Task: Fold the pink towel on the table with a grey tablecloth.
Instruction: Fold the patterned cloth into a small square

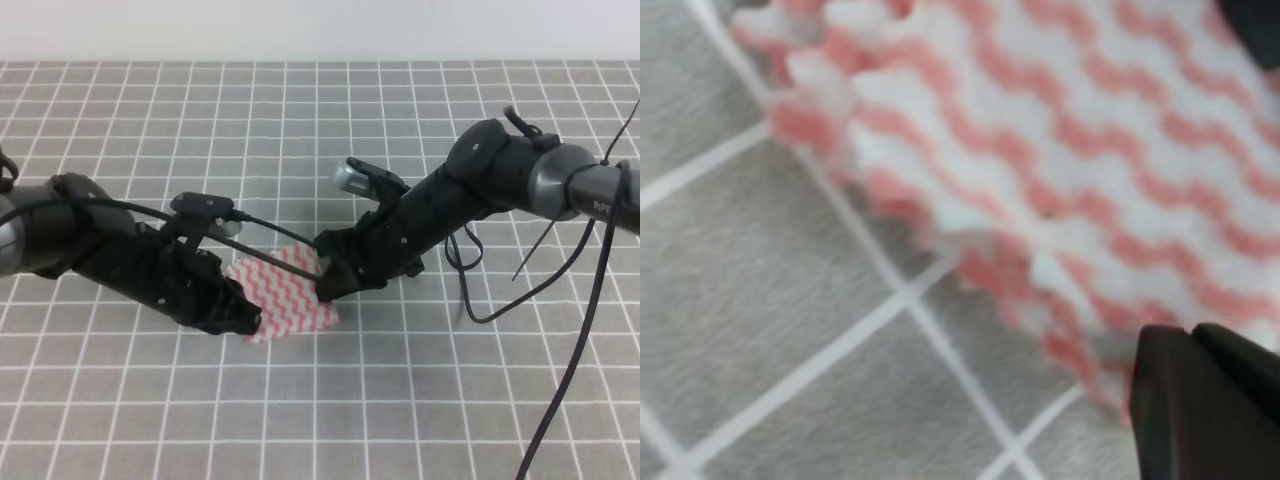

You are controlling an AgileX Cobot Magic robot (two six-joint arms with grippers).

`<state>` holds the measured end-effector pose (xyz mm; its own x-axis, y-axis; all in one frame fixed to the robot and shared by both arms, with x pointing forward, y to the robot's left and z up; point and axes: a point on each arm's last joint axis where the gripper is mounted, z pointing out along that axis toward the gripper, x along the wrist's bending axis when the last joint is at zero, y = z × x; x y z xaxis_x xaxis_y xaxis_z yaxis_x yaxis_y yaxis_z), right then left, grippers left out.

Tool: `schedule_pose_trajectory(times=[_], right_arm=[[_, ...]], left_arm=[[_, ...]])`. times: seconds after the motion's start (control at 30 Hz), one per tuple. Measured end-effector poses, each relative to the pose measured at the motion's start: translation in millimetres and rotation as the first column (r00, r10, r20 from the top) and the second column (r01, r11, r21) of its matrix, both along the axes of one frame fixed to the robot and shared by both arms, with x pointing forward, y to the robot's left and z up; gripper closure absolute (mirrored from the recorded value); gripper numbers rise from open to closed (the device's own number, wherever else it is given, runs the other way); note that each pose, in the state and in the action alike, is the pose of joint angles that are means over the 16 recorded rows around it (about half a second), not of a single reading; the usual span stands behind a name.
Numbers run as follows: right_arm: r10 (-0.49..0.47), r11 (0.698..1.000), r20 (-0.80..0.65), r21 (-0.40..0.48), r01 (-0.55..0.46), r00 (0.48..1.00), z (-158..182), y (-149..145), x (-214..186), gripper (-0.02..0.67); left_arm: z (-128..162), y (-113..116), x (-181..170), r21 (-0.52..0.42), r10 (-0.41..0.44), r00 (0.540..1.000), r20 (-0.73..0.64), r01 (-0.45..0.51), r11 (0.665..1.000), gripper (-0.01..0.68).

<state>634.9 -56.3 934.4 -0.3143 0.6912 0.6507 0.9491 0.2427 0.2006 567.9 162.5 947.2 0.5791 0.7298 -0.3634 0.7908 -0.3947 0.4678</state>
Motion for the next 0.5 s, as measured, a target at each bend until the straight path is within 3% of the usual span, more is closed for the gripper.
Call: schedule_pose_trajectory(times=[0.5], right_arm=[[-0.018, 0.998, 0.088, 0.069, 0.012, 0.996, 28, 8, 15, 0.664]], left_arm=[[33, 0, 28, -0.022, 0.113, 0.976, 0.188, -0.111, 0.994, 0.674]])
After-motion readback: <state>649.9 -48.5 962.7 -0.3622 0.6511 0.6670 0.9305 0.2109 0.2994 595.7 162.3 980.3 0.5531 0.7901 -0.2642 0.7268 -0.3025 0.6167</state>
